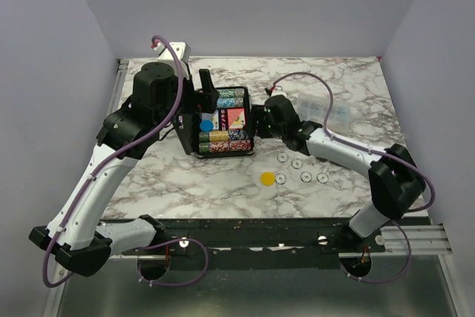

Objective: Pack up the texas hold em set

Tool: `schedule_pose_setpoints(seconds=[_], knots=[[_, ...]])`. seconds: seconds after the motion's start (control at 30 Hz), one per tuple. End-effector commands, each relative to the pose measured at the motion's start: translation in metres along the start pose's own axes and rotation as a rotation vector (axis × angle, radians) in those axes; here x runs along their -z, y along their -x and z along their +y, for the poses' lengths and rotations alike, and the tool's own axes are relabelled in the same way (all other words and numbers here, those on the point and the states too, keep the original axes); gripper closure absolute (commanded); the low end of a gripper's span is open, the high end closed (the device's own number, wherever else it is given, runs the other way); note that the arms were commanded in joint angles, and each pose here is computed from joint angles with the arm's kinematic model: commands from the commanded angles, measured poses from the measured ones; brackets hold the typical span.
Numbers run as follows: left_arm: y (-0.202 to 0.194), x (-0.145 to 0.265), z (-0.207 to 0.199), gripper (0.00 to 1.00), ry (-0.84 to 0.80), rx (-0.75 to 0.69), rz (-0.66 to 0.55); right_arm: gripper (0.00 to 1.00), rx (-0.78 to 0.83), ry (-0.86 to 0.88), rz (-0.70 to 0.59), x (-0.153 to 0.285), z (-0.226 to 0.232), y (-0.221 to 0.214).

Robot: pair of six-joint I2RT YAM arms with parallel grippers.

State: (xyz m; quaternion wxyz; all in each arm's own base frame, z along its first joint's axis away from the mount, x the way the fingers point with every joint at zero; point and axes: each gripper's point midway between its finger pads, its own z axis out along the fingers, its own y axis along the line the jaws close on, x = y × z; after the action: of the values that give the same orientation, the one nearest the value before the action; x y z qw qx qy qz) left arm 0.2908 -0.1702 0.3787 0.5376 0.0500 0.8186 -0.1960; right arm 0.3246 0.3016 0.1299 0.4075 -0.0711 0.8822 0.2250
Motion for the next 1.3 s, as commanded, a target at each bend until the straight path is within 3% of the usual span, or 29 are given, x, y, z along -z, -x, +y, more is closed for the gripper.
schedule_pose_setpoints(seconds=[0.0,0.27,0.47,1.27], knots=[[0.006,0.004,-0.002,0.01,-0.018,0.002,-0.024,0.99,-0.153,0.076,0.015,-0.031,0.016,0.036],[0.001,0.001,-0.014,0.01,-0.081,0.005,-0.004,0.99,-0.176,-0.042,0.104,-0.094,0.019,0.052],[-0.002,0.000,-0.017,0.01,-0.101,0.003,0.010,0.94,-0.194,-0.101,0.162,-0.118,0.015,0.046],[-0.007,-0.005,-0.024,0.01,-0.134,0.003,0.039,0.63,-0.101,-0.239,0.198,-0.146,-0.012,0.032]])
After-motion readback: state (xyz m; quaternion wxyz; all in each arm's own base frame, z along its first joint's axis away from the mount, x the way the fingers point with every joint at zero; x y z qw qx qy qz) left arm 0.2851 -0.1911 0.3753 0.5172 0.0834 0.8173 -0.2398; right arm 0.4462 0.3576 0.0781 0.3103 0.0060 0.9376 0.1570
